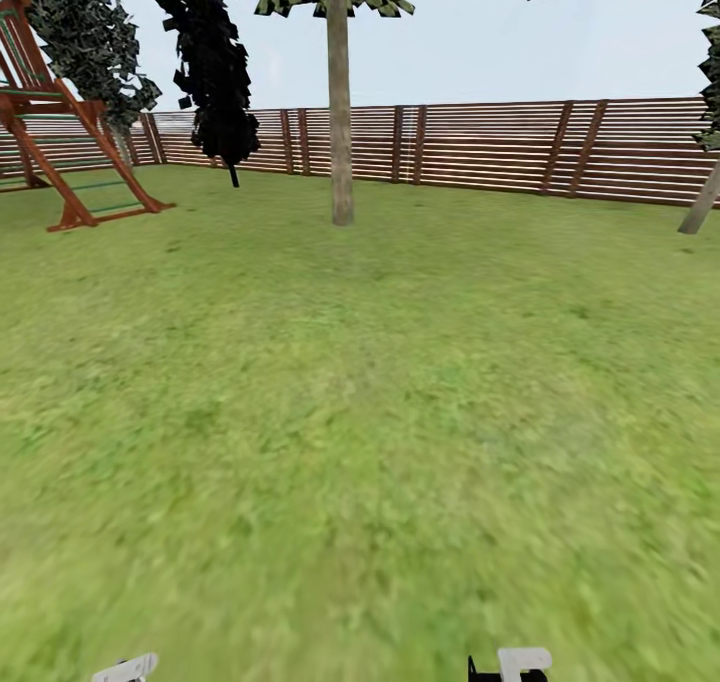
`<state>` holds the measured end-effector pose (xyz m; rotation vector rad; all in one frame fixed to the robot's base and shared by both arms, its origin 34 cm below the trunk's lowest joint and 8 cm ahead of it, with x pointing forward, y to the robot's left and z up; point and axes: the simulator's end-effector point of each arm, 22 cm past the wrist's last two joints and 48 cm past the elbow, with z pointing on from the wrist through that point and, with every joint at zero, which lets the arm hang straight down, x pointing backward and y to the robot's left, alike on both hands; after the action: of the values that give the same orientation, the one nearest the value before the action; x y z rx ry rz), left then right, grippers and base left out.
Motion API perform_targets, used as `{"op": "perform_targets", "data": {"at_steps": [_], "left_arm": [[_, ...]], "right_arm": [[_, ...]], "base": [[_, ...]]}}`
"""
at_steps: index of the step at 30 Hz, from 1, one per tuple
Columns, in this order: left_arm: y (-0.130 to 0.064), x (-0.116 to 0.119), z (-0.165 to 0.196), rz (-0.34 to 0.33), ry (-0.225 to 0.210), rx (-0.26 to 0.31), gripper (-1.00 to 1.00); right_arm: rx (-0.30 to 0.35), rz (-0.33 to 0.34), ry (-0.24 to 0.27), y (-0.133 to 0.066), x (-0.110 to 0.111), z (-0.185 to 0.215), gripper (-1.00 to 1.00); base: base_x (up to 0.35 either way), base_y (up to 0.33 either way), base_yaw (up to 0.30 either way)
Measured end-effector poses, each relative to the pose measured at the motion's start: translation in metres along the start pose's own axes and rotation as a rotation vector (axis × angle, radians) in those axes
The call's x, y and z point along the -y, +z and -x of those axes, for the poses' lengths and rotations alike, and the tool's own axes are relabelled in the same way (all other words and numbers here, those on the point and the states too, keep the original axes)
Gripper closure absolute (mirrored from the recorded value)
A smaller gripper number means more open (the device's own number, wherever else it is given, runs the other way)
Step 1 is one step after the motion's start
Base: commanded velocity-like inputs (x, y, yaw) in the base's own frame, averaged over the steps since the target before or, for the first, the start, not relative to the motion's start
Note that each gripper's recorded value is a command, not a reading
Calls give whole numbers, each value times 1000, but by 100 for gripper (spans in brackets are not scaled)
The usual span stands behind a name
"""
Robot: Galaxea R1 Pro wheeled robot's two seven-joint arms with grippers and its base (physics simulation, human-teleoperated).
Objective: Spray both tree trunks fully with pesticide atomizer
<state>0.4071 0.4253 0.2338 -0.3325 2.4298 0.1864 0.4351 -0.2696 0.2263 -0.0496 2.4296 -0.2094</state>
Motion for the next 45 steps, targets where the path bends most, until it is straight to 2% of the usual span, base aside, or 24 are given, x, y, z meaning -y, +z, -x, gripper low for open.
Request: {"op": "perform_targets", "data": {"at_steps": [45], "left_arm": [[0, 0, 0, 0, 0, 0, 100]], "right_arm": [[0, 0, 0, 0, 0, 0, -100]], "base": [[341, 0, 0]]}}
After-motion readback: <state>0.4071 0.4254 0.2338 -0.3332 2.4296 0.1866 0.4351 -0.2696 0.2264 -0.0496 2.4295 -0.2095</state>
